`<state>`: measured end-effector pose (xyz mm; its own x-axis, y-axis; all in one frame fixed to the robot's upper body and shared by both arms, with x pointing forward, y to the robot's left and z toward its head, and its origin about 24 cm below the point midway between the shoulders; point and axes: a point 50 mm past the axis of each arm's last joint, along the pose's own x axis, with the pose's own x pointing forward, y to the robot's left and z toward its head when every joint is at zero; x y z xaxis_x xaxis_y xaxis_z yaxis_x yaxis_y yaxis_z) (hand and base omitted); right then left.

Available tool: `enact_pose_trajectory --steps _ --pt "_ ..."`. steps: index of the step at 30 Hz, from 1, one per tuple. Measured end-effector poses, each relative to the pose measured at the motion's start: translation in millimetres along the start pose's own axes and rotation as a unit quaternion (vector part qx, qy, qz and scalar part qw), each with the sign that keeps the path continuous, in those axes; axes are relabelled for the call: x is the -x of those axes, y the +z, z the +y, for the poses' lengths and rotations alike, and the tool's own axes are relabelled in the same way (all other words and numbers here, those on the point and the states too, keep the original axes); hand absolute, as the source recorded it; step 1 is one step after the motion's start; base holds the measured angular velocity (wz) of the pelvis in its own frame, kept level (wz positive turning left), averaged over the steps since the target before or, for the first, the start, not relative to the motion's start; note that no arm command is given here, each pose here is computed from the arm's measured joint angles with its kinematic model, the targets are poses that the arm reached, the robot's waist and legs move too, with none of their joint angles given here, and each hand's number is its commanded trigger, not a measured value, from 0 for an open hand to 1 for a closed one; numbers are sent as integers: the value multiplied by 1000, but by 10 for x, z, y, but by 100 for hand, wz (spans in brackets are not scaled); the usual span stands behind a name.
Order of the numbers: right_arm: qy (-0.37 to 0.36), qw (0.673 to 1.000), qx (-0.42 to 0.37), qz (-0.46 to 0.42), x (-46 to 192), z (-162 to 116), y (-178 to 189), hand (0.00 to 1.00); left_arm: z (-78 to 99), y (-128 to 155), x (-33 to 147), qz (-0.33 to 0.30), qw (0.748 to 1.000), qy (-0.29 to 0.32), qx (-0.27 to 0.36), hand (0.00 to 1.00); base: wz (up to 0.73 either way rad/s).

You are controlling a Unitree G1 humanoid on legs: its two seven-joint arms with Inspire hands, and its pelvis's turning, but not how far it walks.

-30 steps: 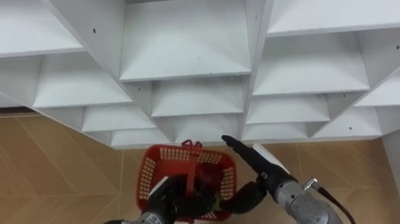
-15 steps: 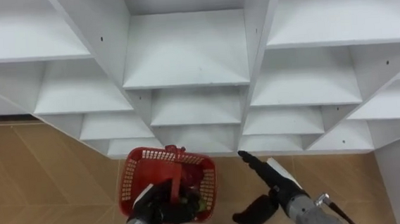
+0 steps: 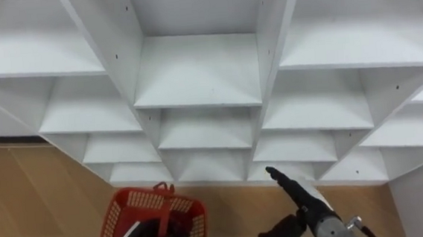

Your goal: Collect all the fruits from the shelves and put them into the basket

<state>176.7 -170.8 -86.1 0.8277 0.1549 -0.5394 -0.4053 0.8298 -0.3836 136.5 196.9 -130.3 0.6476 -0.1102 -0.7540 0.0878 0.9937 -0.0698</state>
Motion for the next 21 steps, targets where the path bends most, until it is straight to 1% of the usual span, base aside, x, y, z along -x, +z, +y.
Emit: enact_pose_trajectory --steps 4,6,10,13,16,21 --pt "-15 999 -21 20 102 -13 -136 0 9 -119 62 13 1000 5 3 100 1" --pt "-22 999 -28 25 179 -18 -187 0 12 -126 74 11 1000 11 5 100 -2" --pt "-33 997 -59 35 242 -44 -271 0 70 -113 85 6 1000 26 15 100 -1" --pt "-63 987 -133 62 337 -93 -428 0 136 -170 135 5 999 46 27 100 0" --pt "-73 981 -155 90 418 -83 -574 0 159 -242 174 13 998 56 33 100 0" --pt "-85 965 -186 166 606 14 -911 0 219 -481 283 51 994 81 48 100 1"
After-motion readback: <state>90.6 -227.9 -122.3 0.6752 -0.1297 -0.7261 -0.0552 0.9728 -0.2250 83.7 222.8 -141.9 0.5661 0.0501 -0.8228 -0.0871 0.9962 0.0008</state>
